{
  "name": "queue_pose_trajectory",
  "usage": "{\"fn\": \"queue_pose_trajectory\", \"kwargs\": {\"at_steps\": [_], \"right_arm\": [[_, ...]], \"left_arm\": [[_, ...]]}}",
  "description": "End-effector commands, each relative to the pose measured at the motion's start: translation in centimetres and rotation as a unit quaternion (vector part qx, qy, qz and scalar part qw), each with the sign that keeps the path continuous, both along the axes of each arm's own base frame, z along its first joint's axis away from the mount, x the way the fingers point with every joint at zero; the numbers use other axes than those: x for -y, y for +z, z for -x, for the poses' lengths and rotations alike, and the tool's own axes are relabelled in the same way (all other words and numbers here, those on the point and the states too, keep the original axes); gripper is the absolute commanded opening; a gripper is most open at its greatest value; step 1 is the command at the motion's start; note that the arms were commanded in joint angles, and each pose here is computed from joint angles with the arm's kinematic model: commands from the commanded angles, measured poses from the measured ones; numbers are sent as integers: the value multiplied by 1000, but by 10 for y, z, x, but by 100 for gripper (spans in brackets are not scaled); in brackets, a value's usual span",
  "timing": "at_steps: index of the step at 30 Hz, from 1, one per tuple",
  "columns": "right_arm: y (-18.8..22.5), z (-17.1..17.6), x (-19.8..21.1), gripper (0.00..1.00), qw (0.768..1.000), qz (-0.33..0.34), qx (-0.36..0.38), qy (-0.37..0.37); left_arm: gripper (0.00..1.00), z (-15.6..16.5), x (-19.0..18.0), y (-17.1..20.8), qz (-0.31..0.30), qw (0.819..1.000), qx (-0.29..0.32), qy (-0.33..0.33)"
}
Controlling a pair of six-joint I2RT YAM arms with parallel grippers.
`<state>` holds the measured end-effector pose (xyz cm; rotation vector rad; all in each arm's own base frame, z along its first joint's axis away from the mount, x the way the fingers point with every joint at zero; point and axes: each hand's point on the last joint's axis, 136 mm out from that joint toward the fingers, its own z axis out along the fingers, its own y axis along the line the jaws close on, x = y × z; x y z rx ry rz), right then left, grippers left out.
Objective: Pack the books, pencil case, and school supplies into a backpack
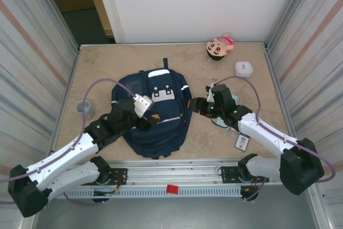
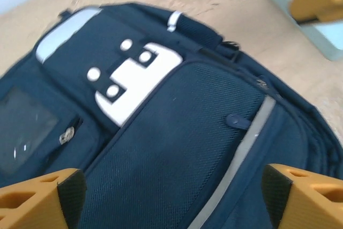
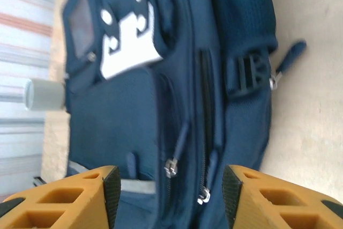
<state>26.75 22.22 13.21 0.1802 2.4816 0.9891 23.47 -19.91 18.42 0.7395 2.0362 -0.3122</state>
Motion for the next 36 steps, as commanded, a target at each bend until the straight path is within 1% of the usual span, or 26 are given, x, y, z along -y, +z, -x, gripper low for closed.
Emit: {"fn": "queue_pose_trajectory", "kwargs": {"at_steps": [1, 5, 6, 9, 12, 14, 16, 17, 19, 21, 22, 25, 27, 29, 32, 36], "right_arm": [[-31, 19, -1, 59, 996, 21, -82, -12], [-48, 29, -14, 60, 992, 31, -122, 9], [-50, 29, -19, 60, 991, 28, -128, 15], [-57, 28, -30, 60, 989, 19, -143, 26], [-73, 24, -27, 56, 988, 40, -149, 23], [-76, 20, -28, 44, 987, 33, -153, 24], [-72, 16, -33, 30, 989, 15, -146, 27], [-68, 15, -35, 25, 990, 9, -141, 31], [-64, 12, -35, 15, 991, 10, -126, 31], [-60, 11, -33, 10, 993, 10, -116, 31], [-56, 11, -33, 7, 993, 6, -111, 32], [-42, 9, -34, 4, 995, -7, -92, 38], [-33, 7, -34, 3, 996, -13, -79, 39], [-28, 7, -34, 2, 996, -15, -73, 38], [-26, 7, -32, 2, 997, -13, -70, 36], [-27, 7, -29, 2, 997, -10, -66, 33]], "left_arm": [[87, -10, -22, -18, 55, 989, -49, 127], [86, -7, -35, -45, 93, 970, -99, 200], [85, -7, -35, -51, 112, 963, -114, 217], [84, -6, -32, -63, 128, 955, -139, 229], [84, -6, -28, -66, 124, 956, -145, 223], [84, -8, -21, -63, 122, 962, -139, 200], [83, -8, -11, -58, 114, 973, -125, 158], [83, -7, -5, -56, 108, 978, -117, 136], [82, -6, 3, -53, 66, 991, -81, 88], [83, -4, 13, -50, 7, 999, -39, 37], [84, -2, 19, -49, -24, 999, -22, 8], [88, 5, 39, -52, -100, 992, 19, -78], [90, 8, 48, -60, -147, 981, 38, -123], [92, 7, 56, -69, -179, 971, 51, -152], [95, 4, 66, -80, -202, 962, 52, -175], [95, -5, 75, -87, -210, 961, 52, -172]]}}
